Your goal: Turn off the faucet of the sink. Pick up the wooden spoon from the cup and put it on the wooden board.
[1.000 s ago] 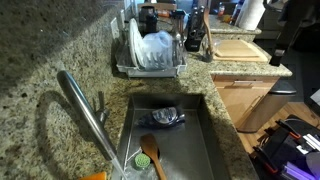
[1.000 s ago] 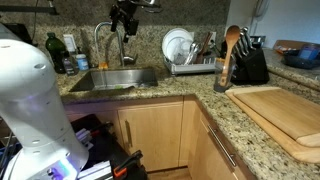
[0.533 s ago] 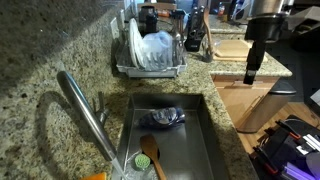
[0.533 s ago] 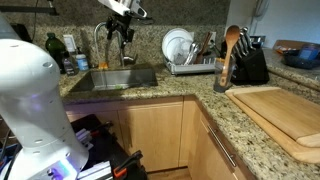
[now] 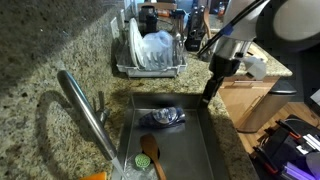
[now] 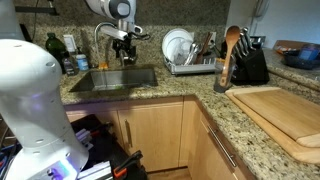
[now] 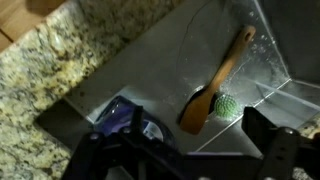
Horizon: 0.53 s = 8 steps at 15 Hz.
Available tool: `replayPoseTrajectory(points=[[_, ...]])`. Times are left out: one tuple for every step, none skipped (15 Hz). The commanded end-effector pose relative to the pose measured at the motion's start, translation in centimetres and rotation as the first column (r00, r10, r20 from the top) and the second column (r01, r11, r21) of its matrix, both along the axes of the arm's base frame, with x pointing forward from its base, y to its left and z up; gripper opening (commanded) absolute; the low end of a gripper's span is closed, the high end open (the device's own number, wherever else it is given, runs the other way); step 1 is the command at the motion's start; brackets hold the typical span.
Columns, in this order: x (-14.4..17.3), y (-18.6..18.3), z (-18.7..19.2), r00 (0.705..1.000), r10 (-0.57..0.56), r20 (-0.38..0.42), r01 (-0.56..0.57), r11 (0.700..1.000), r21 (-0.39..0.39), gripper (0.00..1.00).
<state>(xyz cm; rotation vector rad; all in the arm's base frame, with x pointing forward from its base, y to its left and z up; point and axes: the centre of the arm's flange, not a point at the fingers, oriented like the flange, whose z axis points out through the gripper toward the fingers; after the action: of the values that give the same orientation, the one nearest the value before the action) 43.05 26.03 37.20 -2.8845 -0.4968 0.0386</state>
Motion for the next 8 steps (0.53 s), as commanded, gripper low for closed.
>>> replayPoseTrajectory(points=[[5.1,5.8,-1.5,0.982,0.025,0.185,-0.006,0.995,-0.103,1.00],[5.7,6.7,-1.7,0.968,0.020,0.249,0.010,0.993,-0.121,1.00],[6.0,7.1,-1.6,0.964,0.008,0.265,0.026,0.992,-0.122,1.00],[3.3,5.2,-1.4,0.975,0.026,0.221,-0.004,0.995,-0.097,1.00],[3.8,5.6,-1.6,0.974,0.017,0.227,0.006,0.995,-0.100,1.00],[3.8,5.6,-1.7,0.975,0.017,0.223,0.005,0.995,-0.099,1.00],[3.8,5.6,-1.7,0.975,0.018,0.223,0.005,0.995,-0.099,1.00],[3.5,5.3,-2.5,0.979,0.026,0.201,0.000,0.992,-0.126,1.00]])
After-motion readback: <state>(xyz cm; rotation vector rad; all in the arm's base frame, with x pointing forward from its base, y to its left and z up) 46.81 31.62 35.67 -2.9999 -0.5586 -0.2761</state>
